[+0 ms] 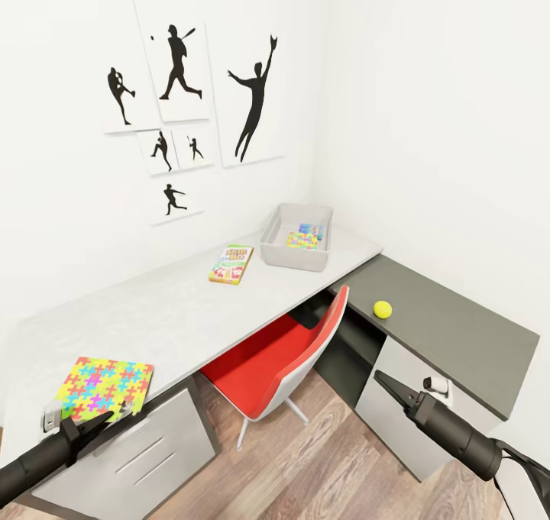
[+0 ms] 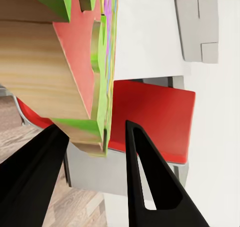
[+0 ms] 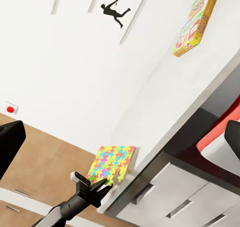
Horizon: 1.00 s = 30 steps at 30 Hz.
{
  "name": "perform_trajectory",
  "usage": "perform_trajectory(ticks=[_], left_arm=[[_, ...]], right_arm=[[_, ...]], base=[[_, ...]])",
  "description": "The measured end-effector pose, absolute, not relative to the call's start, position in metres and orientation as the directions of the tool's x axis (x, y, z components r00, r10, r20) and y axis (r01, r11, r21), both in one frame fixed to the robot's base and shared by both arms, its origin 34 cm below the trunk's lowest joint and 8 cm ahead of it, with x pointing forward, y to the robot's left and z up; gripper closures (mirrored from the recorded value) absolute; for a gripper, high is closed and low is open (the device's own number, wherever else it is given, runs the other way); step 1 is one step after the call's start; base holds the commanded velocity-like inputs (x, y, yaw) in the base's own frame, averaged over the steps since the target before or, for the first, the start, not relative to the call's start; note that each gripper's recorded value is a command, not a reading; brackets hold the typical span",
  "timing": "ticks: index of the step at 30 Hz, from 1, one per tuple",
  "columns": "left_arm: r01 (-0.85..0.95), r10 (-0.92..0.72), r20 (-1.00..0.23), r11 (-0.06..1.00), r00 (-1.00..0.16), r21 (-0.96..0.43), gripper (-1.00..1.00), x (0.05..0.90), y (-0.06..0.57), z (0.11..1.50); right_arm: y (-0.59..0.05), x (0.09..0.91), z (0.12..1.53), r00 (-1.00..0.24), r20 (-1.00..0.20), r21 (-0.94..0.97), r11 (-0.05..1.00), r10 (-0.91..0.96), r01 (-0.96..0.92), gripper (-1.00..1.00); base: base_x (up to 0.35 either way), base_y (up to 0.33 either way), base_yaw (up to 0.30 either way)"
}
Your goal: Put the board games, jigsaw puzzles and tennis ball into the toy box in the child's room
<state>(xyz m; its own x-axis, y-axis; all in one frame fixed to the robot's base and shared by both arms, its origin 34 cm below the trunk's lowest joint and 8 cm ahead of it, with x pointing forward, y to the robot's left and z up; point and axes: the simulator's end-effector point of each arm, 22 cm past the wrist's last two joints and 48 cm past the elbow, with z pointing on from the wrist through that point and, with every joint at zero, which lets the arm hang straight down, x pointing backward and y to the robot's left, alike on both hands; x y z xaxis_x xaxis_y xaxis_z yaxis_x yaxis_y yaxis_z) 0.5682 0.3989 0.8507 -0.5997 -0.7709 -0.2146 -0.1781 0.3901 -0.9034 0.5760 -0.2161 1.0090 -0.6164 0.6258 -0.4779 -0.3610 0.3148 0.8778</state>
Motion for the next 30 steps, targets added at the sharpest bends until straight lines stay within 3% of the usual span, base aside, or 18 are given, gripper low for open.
perform_trajectory(ticks=[24, 30], left_arm=[[-0.163, -0.766, -0.225, 0.394, -0.603, -0.905, 1.0, 0.563, 0.399, 0.879], [-0.11, -0.765, -0.21, 0.344, -0.609, -0.932, 1.0, 0.562, 0.393, 0.901]], right_arm=[[-0.216, 0.569, 1.032, -0.617, -0.477, 0.878, 0.315, 0.626, -0.36, -1.0], [-0.216, 0.566, 1.037, -0.618, -0.477, 0.878, 0.314, 0.625, -0.36, -1.0]], base=[[0.0, 0.0, 0.0], [0.0, 0.0, 0.0]])
